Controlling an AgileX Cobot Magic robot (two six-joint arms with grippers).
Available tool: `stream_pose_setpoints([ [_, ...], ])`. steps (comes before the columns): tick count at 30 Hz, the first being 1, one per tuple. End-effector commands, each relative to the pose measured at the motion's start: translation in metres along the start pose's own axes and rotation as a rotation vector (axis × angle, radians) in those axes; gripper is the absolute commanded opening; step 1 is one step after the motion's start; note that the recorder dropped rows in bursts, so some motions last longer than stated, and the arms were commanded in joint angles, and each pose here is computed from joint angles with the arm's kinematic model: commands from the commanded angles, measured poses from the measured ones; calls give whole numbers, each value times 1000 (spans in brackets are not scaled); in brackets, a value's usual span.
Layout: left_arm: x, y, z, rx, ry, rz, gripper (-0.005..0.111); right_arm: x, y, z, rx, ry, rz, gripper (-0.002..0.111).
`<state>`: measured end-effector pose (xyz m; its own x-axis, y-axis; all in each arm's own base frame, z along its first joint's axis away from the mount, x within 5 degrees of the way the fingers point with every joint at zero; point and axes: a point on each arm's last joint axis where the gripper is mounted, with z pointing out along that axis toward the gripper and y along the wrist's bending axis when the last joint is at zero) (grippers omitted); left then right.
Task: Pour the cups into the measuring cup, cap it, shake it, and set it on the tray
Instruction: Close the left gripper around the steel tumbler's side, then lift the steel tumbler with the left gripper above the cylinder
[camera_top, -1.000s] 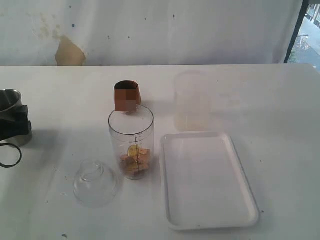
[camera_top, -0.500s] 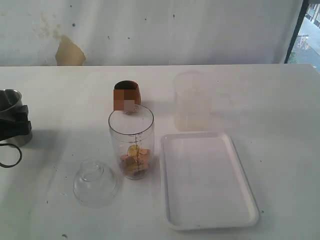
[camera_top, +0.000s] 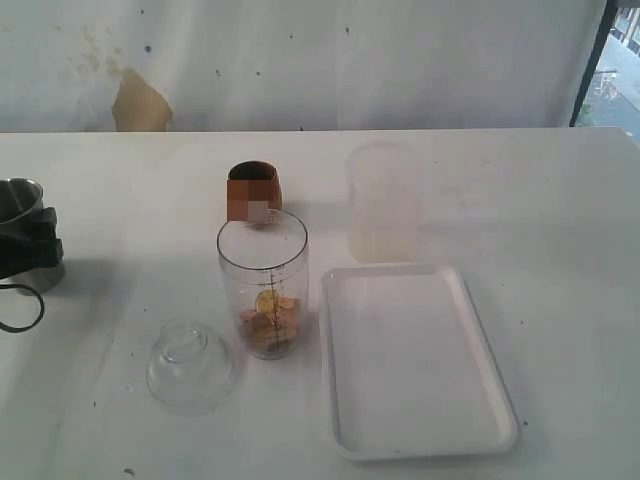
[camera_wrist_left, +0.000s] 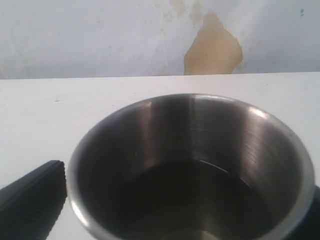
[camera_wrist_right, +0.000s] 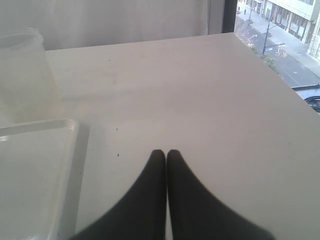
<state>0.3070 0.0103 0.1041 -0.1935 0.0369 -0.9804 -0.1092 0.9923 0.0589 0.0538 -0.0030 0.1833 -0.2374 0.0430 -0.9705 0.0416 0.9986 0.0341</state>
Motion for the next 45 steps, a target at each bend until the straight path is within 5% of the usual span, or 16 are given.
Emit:
stream_pose_setpoints([
  [1,-1,2,1,-19,-17,-11,105,-1,0,0,-1,-9,3,0],
  [9,0,2,1,-18,1,-11,99,-1,0,0,-1,-9,3,0],
  [21,5,-3,1,38,55,7,0,-1,0,0,-1,-9,3,0],
  [28,4,-7,1,80,49,-29,0,-1,0,0,-1,-9,3,0],
  [35,-4,-20,0,227,-26,-81,0,-1,0,0,-1,-9,3,0],
  [45,-17,-31,19,322,-22,-41,0,-1,0,0,-1,-9,3,0],
])
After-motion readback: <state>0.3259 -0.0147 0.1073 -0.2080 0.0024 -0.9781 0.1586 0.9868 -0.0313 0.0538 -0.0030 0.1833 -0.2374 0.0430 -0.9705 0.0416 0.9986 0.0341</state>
